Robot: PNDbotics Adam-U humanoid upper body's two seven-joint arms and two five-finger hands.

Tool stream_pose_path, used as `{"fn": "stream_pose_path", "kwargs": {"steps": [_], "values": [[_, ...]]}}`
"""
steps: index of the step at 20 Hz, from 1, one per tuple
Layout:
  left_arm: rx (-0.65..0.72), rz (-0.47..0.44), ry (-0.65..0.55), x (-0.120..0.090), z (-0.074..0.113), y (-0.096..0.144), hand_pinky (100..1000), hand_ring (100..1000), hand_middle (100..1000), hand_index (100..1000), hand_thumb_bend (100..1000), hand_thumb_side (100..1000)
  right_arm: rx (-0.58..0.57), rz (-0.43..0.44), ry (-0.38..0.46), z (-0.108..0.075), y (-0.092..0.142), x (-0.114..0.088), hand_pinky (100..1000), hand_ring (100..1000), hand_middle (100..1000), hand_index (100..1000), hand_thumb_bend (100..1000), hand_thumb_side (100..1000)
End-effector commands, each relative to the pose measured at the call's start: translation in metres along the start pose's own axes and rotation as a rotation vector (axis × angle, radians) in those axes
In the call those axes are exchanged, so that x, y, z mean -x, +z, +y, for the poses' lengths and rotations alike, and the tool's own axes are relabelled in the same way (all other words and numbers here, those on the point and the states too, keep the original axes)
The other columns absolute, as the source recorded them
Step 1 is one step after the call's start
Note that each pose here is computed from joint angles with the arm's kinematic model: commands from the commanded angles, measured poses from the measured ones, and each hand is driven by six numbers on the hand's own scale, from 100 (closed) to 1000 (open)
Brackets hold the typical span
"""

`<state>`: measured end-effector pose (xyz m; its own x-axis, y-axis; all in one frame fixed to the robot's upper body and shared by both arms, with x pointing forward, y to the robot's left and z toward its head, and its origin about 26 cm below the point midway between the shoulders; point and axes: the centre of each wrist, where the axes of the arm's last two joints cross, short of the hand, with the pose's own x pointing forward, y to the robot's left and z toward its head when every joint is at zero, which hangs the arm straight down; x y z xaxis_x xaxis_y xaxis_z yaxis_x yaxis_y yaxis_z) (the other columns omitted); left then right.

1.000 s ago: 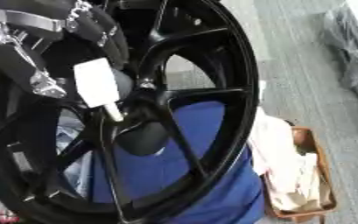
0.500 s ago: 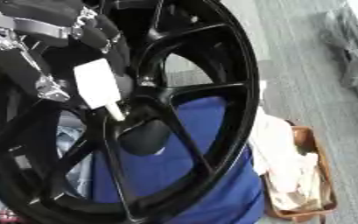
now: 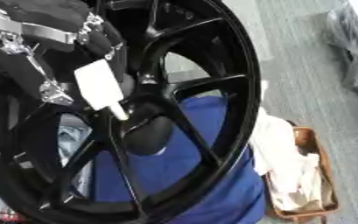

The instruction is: Pull the pin out of the wheel hub.

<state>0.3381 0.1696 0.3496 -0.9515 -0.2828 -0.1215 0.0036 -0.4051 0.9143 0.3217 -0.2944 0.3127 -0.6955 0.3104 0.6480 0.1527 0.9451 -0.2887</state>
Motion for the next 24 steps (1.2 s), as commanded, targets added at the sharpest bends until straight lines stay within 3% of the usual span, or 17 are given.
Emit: {"fn": "stream_pose_path", "kwargs": {"steps": [1, 13, 24], "values": [[0.036, -0.013, -0.058, -0.002, 0.009, 0.006, 803, 684, 623, 672, 230, 100, 0.011, -0.017, 0.008, -0.005, -0.003, -0.005, 764, 753, 772, 843, 131, 460], [-0.010, -0.011, -0.010, -0.005, 0.018, 0.014, 764, 619, 536, 575, 112, 100, 0.022, -0.005, 0.008, -0.006, -0.002, -0.001, 765, 754, 774, 845, 131, 462], [-0.094, 0.013, 0.040, -0.005, 0.036, 0.036, 758, 601, 517, 553, 100, 100, 0.021, -0.010, 0.010, -0.007, -0.002, -0.002, 766, 755, 774, 845, 132, 458]]}}
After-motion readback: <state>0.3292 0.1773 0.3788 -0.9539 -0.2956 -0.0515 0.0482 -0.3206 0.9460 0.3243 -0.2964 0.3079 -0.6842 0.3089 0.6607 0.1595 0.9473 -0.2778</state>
